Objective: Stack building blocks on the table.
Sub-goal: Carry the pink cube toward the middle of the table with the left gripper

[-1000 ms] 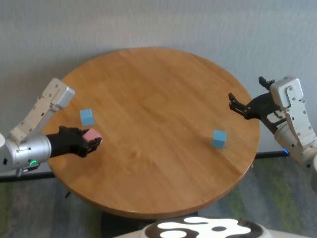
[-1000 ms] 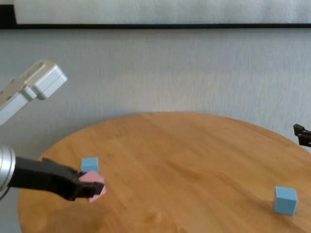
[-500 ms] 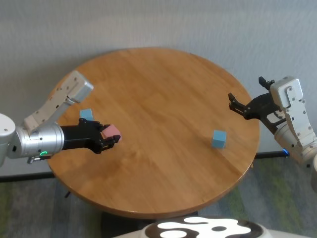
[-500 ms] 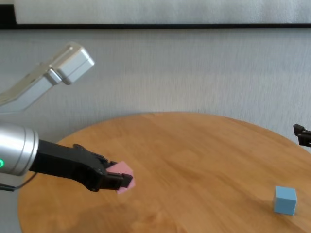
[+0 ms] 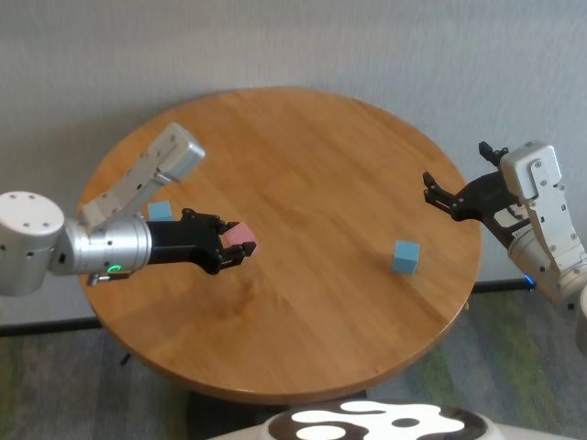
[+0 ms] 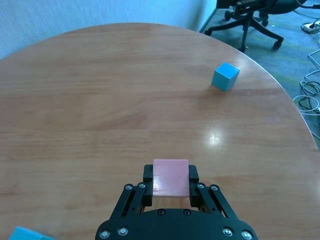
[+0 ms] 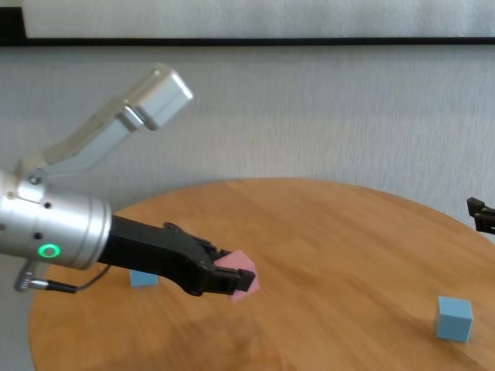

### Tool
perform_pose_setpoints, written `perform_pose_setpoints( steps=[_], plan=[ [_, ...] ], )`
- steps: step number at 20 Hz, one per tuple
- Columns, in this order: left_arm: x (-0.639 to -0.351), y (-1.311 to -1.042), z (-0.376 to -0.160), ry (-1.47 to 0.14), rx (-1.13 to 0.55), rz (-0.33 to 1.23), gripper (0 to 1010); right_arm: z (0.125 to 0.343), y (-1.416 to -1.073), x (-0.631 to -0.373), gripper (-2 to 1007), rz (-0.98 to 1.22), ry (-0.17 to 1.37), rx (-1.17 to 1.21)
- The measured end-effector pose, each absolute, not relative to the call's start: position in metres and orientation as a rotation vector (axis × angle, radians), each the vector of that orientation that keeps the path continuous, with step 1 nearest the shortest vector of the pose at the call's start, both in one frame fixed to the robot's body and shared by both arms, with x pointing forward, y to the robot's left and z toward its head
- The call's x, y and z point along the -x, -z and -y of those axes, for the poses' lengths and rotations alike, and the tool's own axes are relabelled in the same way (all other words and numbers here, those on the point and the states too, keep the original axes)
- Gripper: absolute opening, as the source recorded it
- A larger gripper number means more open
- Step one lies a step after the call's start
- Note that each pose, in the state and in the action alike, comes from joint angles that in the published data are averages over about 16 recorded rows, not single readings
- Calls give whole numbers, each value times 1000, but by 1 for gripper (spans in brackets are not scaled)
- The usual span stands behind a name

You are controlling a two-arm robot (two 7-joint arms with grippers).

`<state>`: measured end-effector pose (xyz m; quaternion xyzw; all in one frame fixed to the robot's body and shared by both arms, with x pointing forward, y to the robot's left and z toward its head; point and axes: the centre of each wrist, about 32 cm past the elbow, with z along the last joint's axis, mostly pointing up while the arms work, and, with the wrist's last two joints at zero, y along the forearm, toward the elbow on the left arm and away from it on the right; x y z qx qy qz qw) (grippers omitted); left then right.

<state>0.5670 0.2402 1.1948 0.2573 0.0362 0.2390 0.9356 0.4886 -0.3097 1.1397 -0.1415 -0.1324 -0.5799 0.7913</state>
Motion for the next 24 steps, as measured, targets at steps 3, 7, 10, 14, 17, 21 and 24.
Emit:
perform_pose_setpoints(
  steps=[3, 7, 10, 14, 17, 21, 24],
  plan=[
    [-573, -1193, -232, -454, -531, -69, 404, 310, -1140, -489, 1005, 285, 1248, 305],
    [-580, -1191, -221, -410, -549, -65, 404, 310, -1140, -489, 1005, 285, 1248, 305],
    [-583, -1190, -214, -382, -566, -62, 404, 310, -1140, -489, 1005, 285, 1248, 305],
    [-586, -1189, -208, -355, -588, -54, 404, 310, -1140, -489, 1005, 285, 1248, 305],
    [-587, -1188, -204, -344, -601, -45, 404, 310, -1140, -489, 1005, 285, 1248, 305],
    [-589, -1187, -199, -338, -608, -34, 404, 310, -1140, -489, 1005, 285, 1248, 305],
    [-590, -1185, -196, -333, -610, -29, 404, 310, -1140, -489, 1005, 285, 1248, 305]
  ],
)
